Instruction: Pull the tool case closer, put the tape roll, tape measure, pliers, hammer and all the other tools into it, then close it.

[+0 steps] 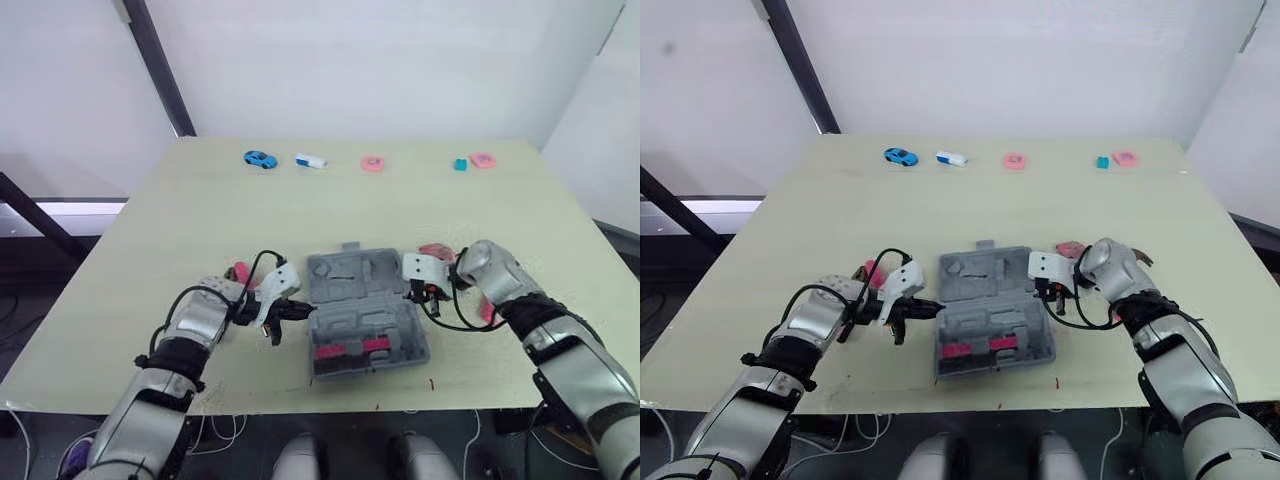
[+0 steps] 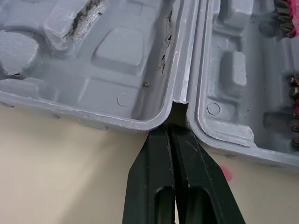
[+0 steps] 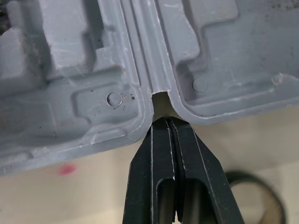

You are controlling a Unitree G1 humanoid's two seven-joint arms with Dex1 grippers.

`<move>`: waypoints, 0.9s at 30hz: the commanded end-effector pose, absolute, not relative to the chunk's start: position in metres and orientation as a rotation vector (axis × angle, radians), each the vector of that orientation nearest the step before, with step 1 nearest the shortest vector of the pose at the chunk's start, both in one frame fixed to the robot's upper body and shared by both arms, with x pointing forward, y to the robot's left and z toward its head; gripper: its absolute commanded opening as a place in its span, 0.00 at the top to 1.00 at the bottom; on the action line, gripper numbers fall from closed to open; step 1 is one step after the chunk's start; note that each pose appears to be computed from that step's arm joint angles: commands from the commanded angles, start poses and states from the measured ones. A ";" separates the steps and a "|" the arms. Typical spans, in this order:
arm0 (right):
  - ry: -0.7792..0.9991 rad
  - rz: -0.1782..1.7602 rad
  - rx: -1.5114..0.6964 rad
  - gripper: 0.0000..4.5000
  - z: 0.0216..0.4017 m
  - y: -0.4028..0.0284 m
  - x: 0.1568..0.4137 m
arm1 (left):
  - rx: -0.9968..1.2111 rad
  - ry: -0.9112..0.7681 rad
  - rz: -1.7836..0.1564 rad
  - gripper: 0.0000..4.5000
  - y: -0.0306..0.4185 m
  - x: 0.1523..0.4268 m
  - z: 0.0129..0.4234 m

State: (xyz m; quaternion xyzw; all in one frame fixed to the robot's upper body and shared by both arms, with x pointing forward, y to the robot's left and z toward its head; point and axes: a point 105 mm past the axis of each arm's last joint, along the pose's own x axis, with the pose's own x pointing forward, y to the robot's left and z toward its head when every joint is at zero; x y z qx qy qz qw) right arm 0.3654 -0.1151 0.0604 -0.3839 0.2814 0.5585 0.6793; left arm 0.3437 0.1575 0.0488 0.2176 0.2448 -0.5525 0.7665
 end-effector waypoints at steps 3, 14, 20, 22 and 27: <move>0.653 1.302 -0.834 1.00 0.057 -0.112 0.347 | 0.518 0.496 -1.308 0.97 0.137 0.346 0.054; 0.679 1.257 -0.805 1.00 0.054 -0.123 0.336 | 0.536 0.513 -1.350 0.97 0.136 0.344 0.052; 0.677 1.257 -0.789 1.00 0.053 -0.120 0.334 | 0.530 0.532 -1.338 0.97 0.145 0.339 0.048; 0.676 1.264 -0.787 1.00 0.053 -0.118 0.332 | 0.528 0.535 -1.336 0.97 0.146 0.338 0.047; 0.678 1.276 -0.782 1.00 0.051 -0.115 0.328 | 0.523 0.540 -1.335 0.97 0.148 0.333 0.045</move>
